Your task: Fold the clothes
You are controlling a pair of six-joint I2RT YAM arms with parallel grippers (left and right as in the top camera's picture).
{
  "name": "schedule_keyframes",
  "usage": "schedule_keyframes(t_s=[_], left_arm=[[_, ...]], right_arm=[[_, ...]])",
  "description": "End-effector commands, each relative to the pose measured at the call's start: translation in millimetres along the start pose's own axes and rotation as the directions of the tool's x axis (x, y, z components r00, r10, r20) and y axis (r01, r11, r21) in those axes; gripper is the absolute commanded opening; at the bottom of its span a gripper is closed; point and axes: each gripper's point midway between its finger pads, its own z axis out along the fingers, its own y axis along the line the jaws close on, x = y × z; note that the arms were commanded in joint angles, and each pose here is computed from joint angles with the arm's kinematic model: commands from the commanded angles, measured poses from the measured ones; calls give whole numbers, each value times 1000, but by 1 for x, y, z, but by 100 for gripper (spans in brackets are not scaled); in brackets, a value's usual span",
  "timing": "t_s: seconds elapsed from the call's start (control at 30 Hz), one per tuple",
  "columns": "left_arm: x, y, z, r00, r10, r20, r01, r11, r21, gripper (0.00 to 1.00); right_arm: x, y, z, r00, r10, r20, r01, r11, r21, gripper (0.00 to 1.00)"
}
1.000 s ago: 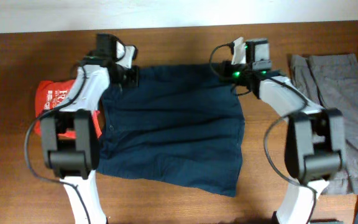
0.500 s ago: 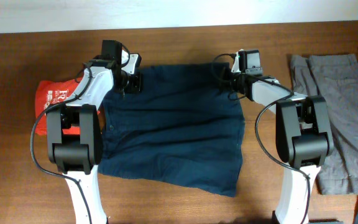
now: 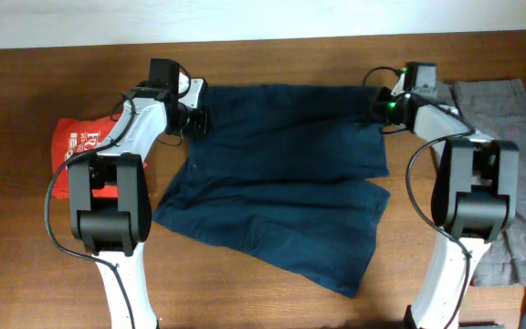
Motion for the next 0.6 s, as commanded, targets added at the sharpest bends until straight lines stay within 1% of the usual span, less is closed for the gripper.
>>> schedule_keyframes(t_s=[0.0,0.07,0.13,0.27,0.4,0.47,0.57], left_arm=[[-4,5,4,1000,15,13,-15,1000,-7,30],[-5,5,4,1000,14,14,-14,1000,-8,29],[-4,5,4,1000,10,11,-10,1000,-8,25],[-1,7,-2,1000,-7,-14,7,1000,-9,24],[-1,10,-20,998,-39,-54,38,999,-14,24],[-4,13,-36,996,-55,-74,53,998,-20,24],[-13,14,-65,995,-49,-82,47,999,-25,24]], right_arm=[[-16,-9,-4,996,-90,-22,90,995,48,9],[-34,-2,-20,992,-121,-27,122,991,50,10],[-50,6,-39,990,-139,-34,140,989,49,10],[-70,28,-84,979,-193,-70,194,981,8,11],[-73,48,-139,961,-248,-125,247,969,-19,13],[-72,63,-170,942,-305,-136,301,952,-52,17],[-70,80,-207,932,-340,-122,332,939,-86,23]])
